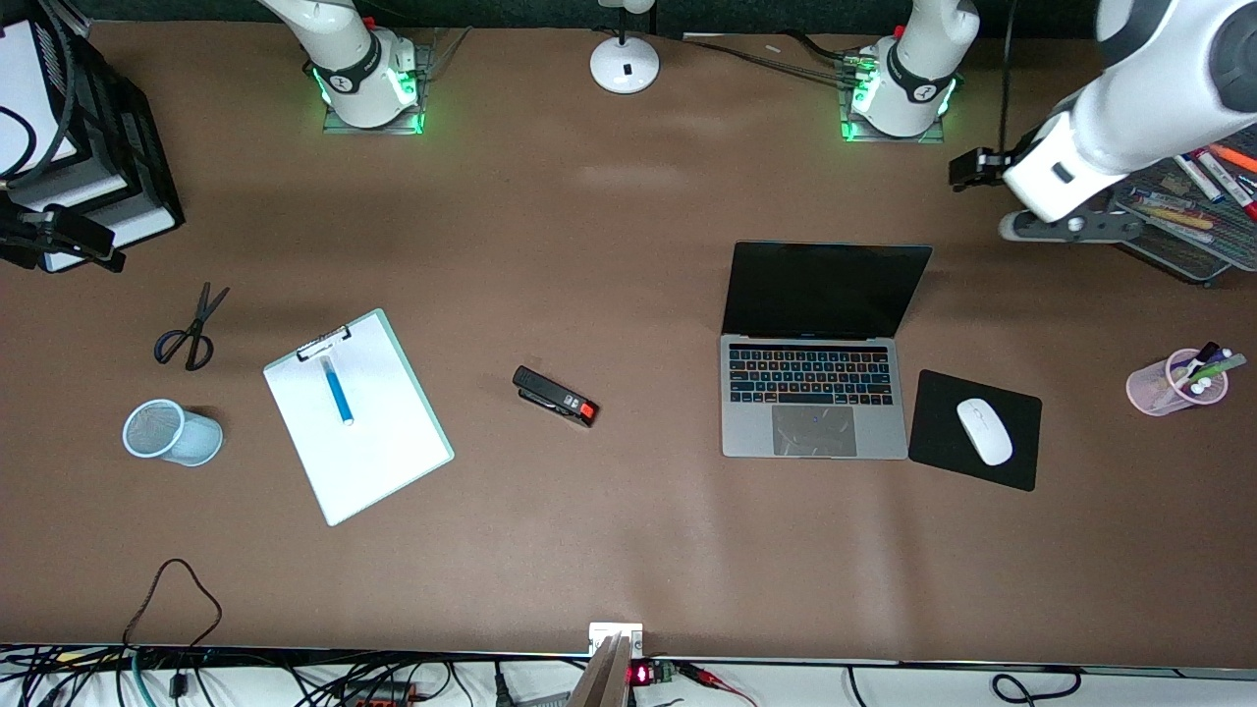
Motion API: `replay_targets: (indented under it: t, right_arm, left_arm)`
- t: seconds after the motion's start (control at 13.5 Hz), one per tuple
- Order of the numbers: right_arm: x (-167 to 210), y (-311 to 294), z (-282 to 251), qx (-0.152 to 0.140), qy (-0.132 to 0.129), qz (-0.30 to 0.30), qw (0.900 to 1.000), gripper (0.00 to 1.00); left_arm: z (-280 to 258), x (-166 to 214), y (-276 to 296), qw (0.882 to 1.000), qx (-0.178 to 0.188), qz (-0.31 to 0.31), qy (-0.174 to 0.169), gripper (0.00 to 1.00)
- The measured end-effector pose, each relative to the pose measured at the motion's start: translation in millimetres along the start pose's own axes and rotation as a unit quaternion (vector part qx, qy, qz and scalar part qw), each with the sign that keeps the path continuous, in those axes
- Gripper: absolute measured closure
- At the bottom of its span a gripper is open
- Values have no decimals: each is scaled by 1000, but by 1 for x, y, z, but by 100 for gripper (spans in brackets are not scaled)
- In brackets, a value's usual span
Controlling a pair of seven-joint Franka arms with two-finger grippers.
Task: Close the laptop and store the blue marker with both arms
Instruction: 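Push the laptop lid down with the left gripper while the right gripper reaches the marker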
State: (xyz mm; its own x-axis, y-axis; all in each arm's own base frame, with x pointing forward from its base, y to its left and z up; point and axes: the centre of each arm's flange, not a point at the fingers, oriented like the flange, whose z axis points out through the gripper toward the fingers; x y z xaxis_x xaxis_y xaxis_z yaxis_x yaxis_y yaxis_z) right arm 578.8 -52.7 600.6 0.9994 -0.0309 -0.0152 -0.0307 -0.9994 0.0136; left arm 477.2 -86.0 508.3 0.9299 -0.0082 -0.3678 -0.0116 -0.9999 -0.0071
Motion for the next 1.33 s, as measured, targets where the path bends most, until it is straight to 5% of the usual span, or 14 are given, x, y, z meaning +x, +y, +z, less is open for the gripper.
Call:
replay_targets:
  t: [0.59, 0.96, 1.33]
  right_arm:
    - [0, 0, 1, 0, 0, 0, 1000, 0]
    - [6, -1, 7, 1, 2, 0, 1000, 0]
    - [29, -11, 31, 33, 22, 2, 999, 0]
  left_arm:
    - [98, -7, 108, 997, 40, -66, 9, 0]
    - [147, -4, 116, 997, 40, -61, 28, 0]
    - [167, 15, 121, 998, 24, -46, 45, 0]
